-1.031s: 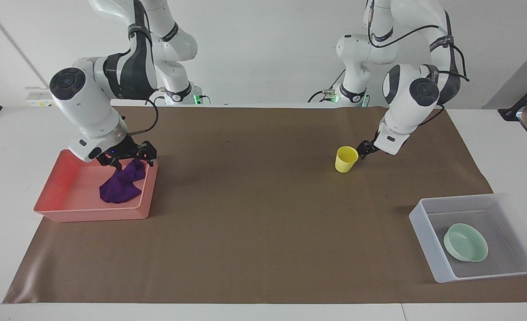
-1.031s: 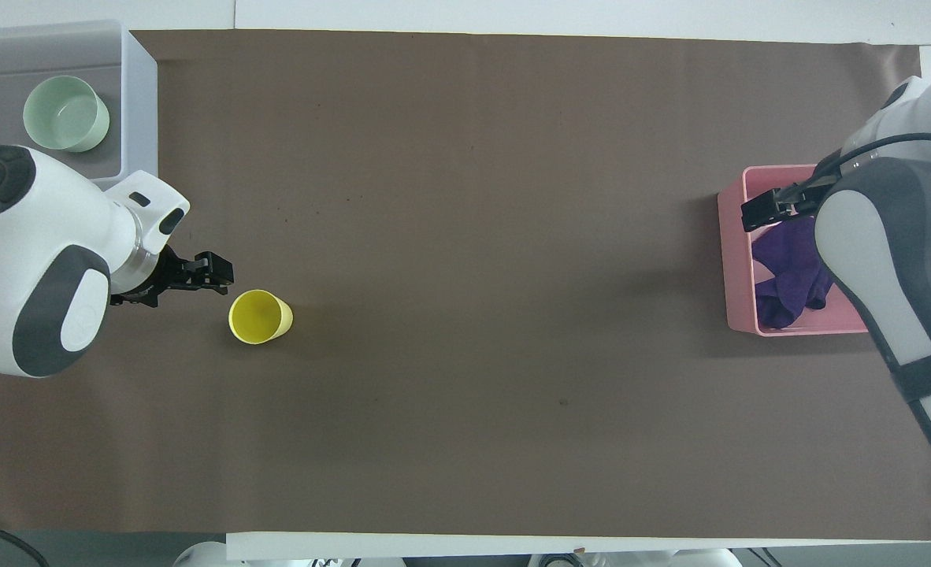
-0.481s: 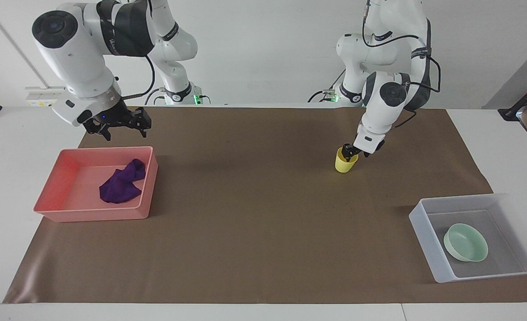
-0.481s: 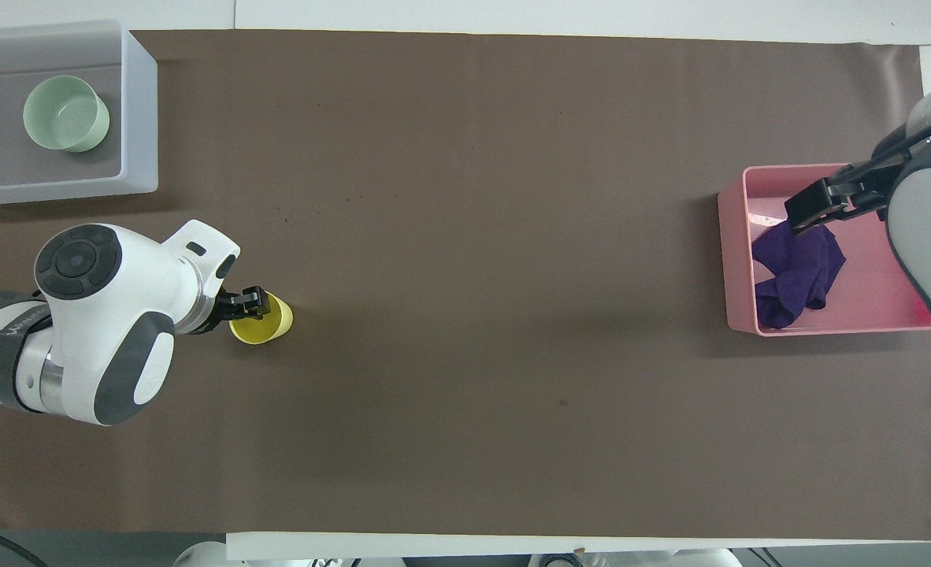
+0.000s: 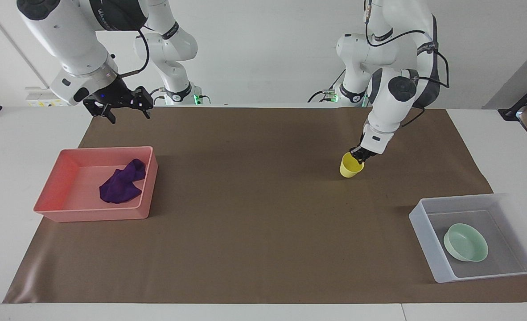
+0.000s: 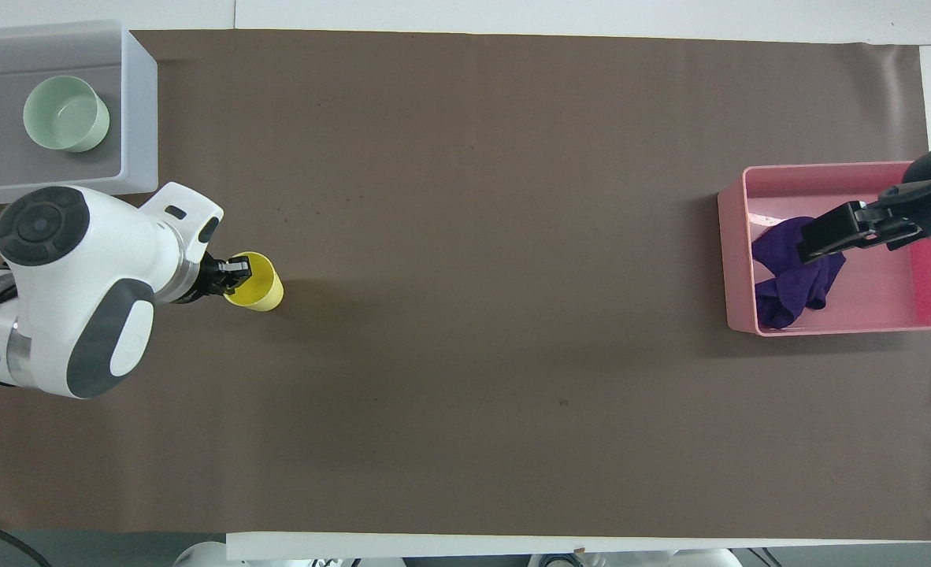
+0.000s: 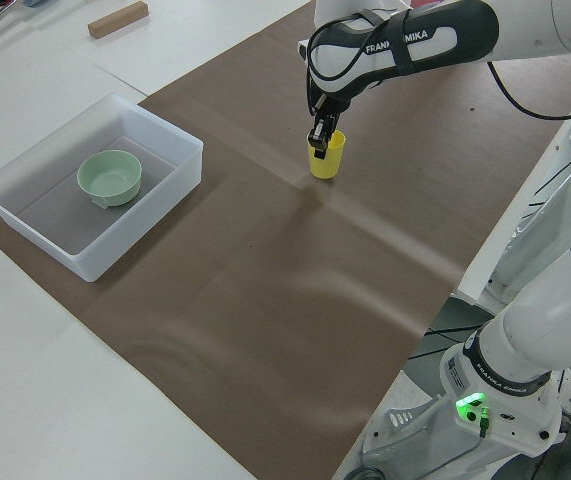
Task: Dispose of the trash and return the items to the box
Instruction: 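Carry the yellow cup into the white box and release it with the left gripper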
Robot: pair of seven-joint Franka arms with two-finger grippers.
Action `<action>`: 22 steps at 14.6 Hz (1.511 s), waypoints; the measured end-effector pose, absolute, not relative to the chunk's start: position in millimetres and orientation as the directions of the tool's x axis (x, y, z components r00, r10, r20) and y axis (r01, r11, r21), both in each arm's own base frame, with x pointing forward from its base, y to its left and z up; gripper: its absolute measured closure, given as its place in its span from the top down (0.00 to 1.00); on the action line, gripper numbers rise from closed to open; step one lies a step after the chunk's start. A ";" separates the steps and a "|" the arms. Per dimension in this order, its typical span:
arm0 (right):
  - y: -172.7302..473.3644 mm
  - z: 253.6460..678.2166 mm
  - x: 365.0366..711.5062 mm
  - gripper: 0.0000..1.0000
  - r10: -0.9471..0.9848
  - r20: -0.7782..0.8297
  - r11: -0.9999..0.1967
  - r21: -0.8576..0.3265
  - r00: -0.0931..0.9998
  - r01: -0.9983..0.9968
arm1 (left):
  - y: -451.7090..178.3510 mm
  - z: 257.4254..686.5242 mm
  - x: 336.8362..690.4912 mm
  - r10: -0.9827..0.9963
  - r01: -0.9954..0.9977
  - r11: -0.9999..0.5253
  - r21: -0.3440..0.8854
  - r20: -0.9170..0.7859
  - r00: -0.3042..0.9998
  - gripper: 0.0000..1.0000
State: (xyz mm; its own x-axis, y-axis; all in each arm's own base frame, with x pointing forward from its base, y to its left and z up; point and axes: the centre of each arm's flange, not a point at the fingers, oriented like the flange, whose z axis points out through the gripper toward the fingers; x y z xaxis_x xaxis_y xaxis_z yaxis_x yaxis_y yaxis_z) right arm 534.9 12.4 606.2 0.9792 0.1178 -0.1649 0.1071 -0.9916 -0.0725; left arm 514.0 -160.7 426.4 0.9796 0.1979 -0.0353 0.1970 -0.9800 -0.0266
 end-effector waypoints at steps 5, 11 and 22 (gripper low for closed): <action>13.3 599.0 542.2 1.00 0.115 -0.117 -0.992 -0.074 0.986 0.107 | -85.8 518.8 630.5 0.357 0.358 -0.934 0.001 0.053 0.933 0.03; 13.5 585.0 534.5 1.00 0.115 -0.126 -0.992 -0.067 0.985 0.107 | 83.8 478.9 706.2 0.454 0.455 -0.888 0.060 0.253 0.854 0.03; 11.3 587.0 537.0 1.00 0.114 -0.099 -0.993 -0.039 0.988 0.111 | 96.1 375.7 723.2 0.427 0.428 -0.901 0.061 0.292 0.856 0.03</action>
